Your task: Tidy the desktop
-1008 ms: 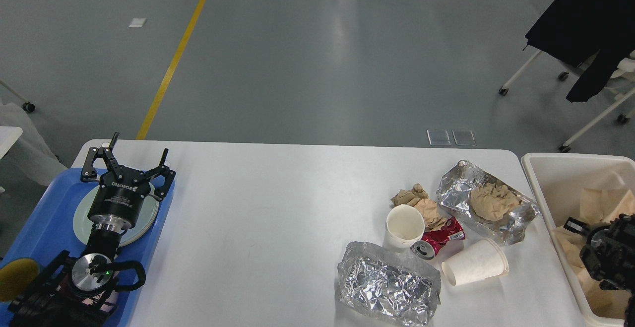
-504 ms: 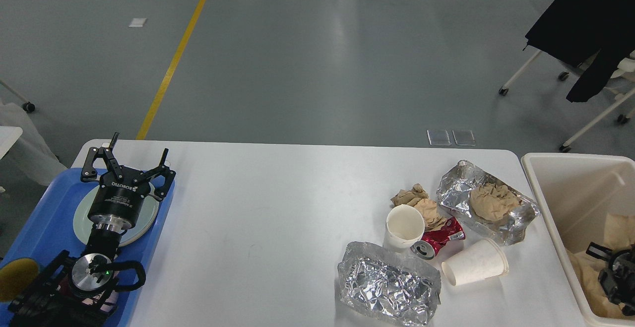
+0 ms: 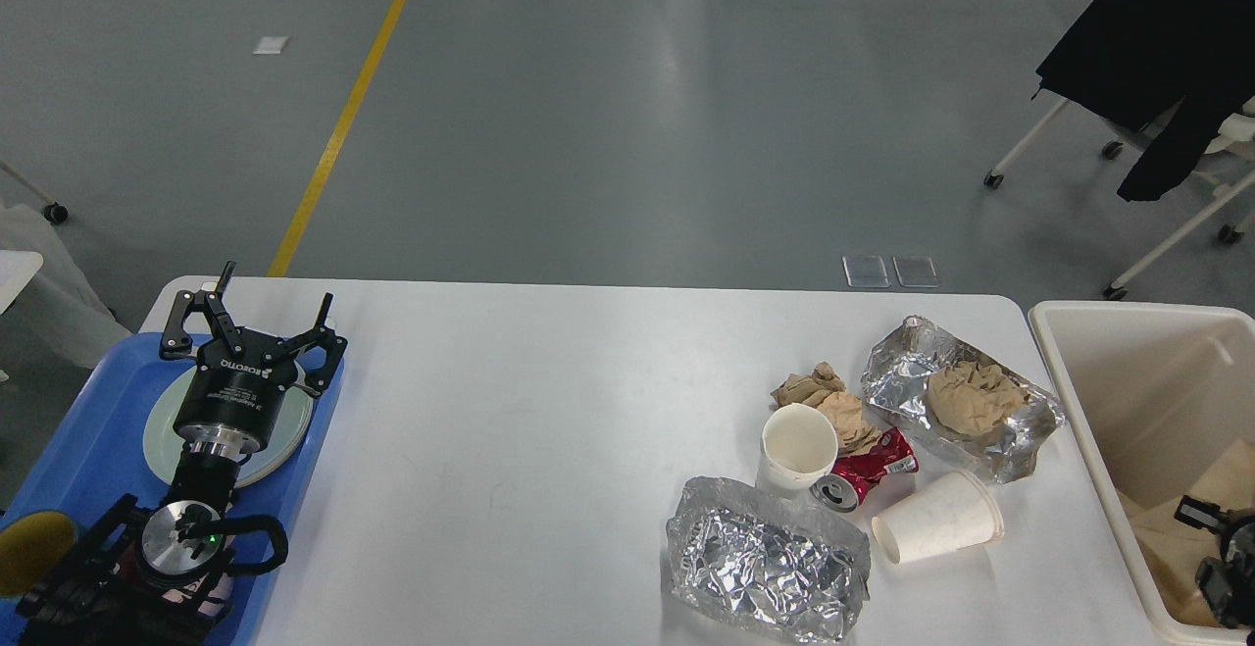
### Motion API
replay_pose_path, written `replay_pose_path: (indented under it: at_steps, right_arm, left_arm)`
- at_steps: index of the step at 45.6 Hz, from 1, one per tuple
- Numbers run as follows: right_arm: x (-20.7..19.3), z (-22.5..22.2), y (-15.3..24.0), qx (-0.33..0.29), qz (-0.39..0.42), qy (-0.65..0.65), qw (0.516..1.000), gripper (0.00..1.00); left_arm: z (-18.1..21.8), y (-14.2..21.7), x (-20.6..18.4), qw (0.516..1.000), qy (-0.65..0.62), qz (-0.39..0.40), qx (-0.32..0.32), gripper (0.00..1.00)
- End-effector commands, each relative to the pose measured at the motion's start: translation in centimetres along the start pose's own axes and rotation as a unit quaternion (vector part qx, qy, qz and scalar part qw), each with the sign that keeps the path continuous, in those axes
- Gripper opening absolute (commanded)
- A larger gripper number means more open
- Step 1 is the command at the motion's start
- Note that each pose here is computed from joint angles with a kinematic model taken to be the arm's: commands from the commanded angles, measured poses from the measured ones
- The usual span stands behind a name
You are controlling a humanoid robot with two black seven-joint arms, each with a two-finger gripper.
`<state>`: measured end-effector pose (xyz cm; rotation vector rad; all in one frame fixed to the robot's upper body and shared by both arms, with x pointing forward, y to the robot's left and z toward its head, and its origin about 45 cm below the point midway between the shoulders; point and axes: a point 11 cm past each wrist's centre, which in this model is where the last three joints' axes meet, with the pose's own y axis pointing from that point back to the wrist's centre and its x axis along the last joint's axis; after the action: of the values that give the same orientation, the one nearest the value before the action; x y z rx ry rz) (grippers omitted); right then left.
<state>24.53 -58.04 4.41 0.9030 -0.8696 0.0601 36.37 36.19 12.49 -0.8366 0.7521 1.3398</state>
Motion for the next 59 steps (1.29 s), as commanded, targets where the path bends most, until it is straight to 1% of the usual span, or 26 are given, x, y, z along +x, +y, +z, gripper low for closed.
replay_pose_path:
  at_steps: [1, 7, 15, 21, 28, 35, 40, 45, 49, 52, 55, 59]
  right_arm:
    - [0.2, -0.2, 0.0, 0.000, 0.000, -0.001, 1.000, 1.00]
    - [1.3, 0.3, 0.0, -0.007, 0.007, 0.008, 1.000, 1.00]
    - [3.3, 1.1, 0.2, -0.026, -0.011, 0.001, 1.000, 1.00]
    - [5.2, 1.2, 0.8, -0.041, -0.052, -0.015, 0.998, 1.00]
    - [8.8, -1.0, 2.9, -0.031, -0.093, -0.006, 0.995, 1.00]
    - [11.5, -3.6, 7.5, -0.011, -0.133, 0.030, 0.991, 1.00]
    - [13.3, -5.1, 11.2, -0.022, -0.147, 0.079, 0.986, 1.00]
    - [15.6, -8.3, 15.3, -0.003, -0.163, 0.141, 0.977, 1.00]
    - [17.1, -10.4, 18.9, 0.012, -0.200, 0.192, 0.961, 1.00]
    - [17.4, -11.9, 21.7, 0.029, -0.229, 0.223, 0.947, 1.00]
    - [17.5, -13.3, 24.3, 0.044, -0.233, 0.254, 0.938, 1.00]
    - [17.2, -14.1, 27.1, 0.060, -0.233, 0.279, 0.930, 1.00]
  left_arm:
    - [0.0, 0.0, 0.0, 1.000, 0.000, 0.000, 0.000, 0.97]
    - [0.0, 0.0, 0.0, 1.000, 0.000, 0.000, 0.000, 0.97]
    - [0.0, 0.0, 0.0, 1.000, 0.000, 0.000, 0.000, 0.97]
    - [0.0, 0.0, 0.0, 1.000, 0.000, 0.000, 0.000, 0.97]
    - [0.0, 0.0, 0.0, 1.000, 0.000, 0.000, 0.000, 0.97]
    - [0.0, 0.0, 0.0, 1.000, 0.000, 0.000, -0.001, 0.97]
    - [0.0, 0.0, 0.0, 1.000, 0.000, 0.000, 0.000, 0.97]
    - [0.0, 0.0, 0.0, 1.000, 0.000, 0.000, 0.000, 0.97]
    - [0.0, 0.0, 0.0, 1.000, 0.000, 0.000, 0.000, 0.97]
    - [0.0, 0.0, 0.0, 1.000, 0.000, 0.000, 0.000, 0.97]
    - [0.0, 0.0, 0.0, 1.000, 0.000, 0.000, 0.000, 0.97]
    - [0.0, 0.0, 0.0, 1.000, 0.000, 0.000, 0.000, 0.97]
